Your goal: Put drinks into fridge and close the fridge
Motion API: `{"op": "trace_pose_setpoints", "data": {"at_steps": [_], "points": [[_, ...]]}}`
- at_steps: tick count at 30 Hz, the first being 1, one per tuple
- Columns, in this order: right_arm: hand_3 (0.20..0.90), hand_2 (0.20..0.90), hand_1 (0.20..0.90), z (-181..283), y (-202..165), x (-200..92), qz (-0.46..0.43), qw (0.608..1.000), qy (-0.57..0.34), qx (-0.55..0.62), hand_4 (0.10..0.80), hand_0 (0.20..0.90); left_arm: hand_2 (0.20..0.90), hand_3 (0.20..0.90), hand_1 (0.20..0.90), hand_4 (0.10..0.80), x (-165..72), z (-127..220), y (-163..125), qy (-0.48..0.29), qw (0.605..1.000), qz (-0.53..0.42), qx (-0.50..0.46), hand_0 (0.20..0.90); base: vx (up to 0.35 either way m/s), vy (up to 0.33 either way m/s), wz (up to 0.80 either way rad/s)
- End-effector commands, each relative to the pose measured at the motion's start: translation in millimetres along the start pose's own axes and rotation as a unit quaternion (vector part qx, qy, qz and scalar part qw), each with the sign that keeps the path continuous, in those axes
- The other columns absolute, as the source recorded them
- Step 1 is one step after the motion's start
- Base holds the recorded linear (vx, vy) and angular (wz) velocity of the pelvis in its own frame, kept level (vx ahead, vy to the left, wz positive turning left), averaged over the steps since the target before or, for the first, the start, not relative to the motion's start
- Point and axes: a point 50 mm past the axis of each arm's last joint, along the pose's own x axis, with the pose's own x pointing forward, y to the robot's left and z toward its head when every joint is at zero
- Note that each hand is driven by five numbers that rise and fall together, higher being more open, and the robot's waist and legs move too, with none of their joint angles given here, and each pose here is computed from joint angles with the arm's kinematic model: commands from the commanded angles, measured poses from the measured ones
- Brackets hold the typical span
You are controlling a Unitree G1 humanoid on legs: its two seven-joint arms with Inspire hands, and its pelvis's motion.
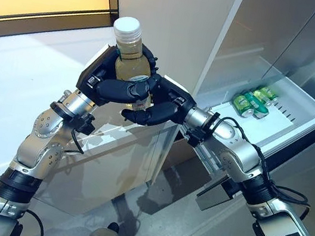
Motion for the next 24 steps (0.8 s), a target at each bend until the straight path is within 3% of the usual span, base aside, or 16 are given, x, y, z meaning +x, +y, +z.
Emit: {"op": "trace_pose_setpoints", "data": {"at_steps": [1,2,3,24], "points": [[0.28,0.368,0.368,64.9,17.0,26.1,0.064,0.989,-0.126,-0.031,0.18,0.368,0.3,0.2,0.3,0.1,41.3,67.8,-21.8,-0.18,0.979,-0.095,0.002,0.3,0.0,0.0,0.0],[0.205,0.305,0.305,65.3,17.4,26.6,0.065,0.989,-0.126,-0.03,0.105,0.305,0.3,0.2,0.3,0.1,41.5,67.6,-22.0,-0.18,0.979,-0.095,0.001,0.3,0.0,0.0,0.0],[0.2,0.3,0.3,65.7,18.6,27.7,0.067,0.989,-0.127,-0.028,0.1,0.3,0.3,0.2,0.3,0.1,41.7,67.5,-22.5,-0.179,0.979,-0.097,0.0,0.3,0.0,0.0,0.0],[0.2,0.3,0.3,73.8,20.0,30.6,0.068,0.986,-0.148,-0.032,0.1,0.3,0.3,0.2,0.3,0.1,42.2,61.5,-27.0,-0.163,0.978,-0.125,-0.019,0.3,0.0,0.0,0.0]]}}
